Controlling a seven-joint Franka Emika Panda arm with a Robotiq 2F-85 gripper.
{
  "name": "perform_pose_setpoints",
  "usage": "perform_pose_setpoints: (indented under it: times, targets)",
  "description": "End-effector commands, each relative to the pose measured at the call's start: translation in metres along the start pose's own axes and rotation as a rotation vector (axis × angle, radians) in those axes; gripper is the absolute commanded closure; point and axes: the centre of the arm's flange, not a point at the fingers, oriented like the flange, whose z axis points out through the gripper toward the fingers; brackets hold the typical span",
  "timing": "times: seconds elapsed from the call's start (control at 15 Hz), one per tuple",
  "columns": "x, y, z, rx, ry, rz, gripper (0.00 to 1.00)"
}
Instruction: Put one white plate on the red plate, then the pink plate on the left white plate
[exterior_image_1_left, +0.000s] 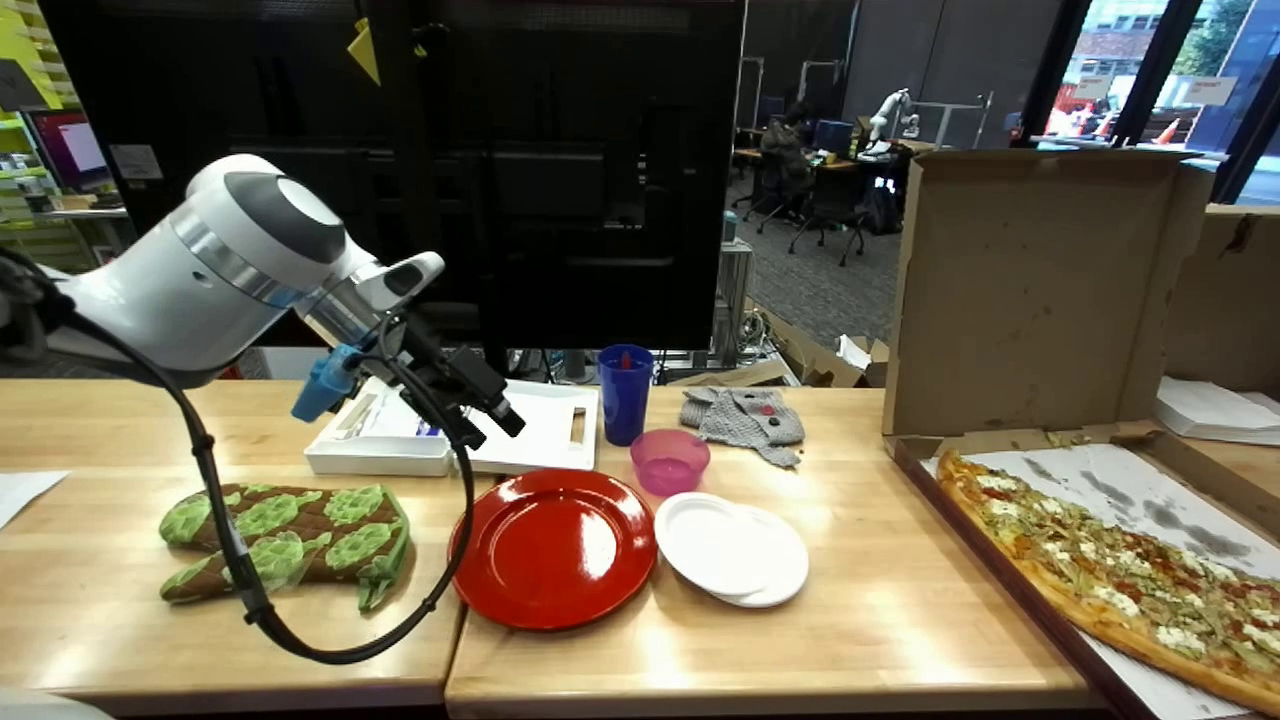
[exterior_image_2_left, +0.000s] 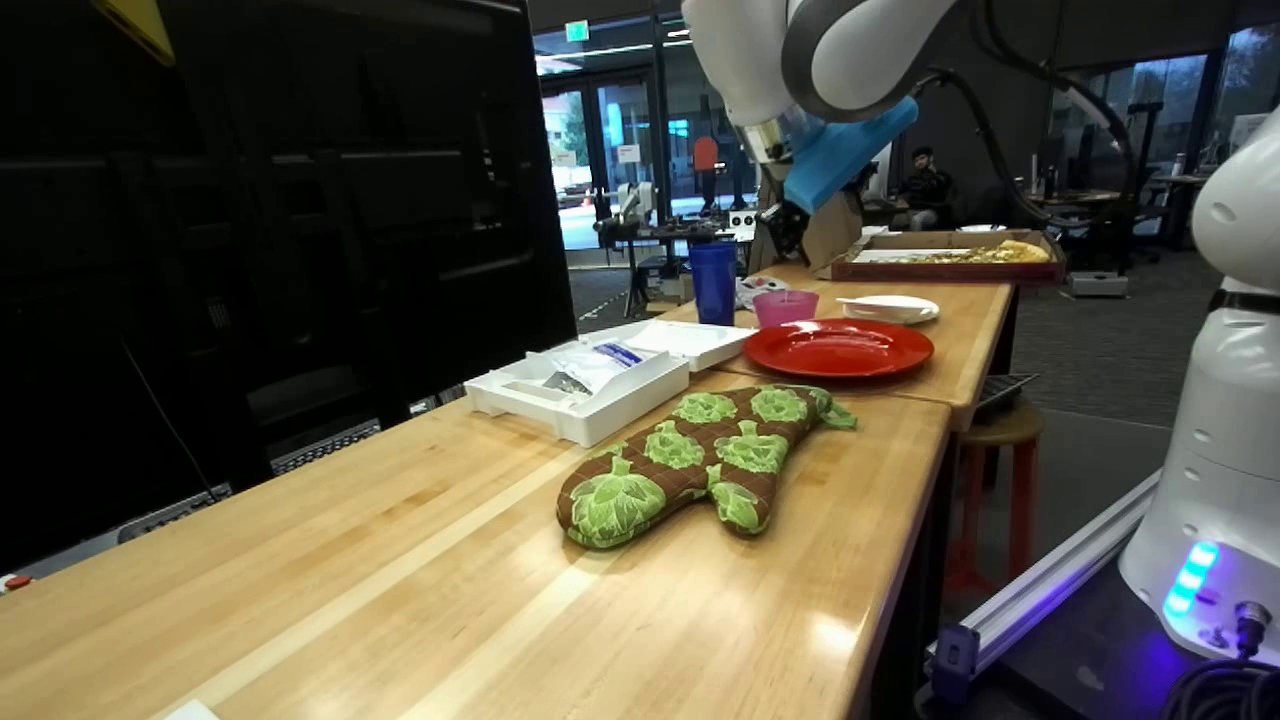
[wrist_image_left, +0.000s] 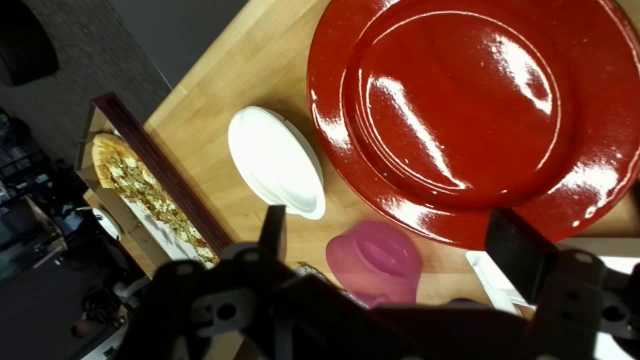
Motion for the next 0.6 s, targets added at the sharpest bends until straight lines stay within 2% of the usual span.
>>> perform_pose_setpoints:
  times: [0.0, 0.07, 0.47, 0.53]
  targets:
    - [0.0087, -0.0052, 0.0107, -0.078, -0.043, 0.04, 0.0]
    - [0.0014, -0.0012, 0.0113, -0.041, -0.021, 0.021, 0.0]
    - [0.0045, -0.0028, 0.0152, -0.062, -0.047, 0.035, 0.0]
    - [0.0046, -0.0051, 0.0186, -0.103, -0.027, 0.055, 0.0]
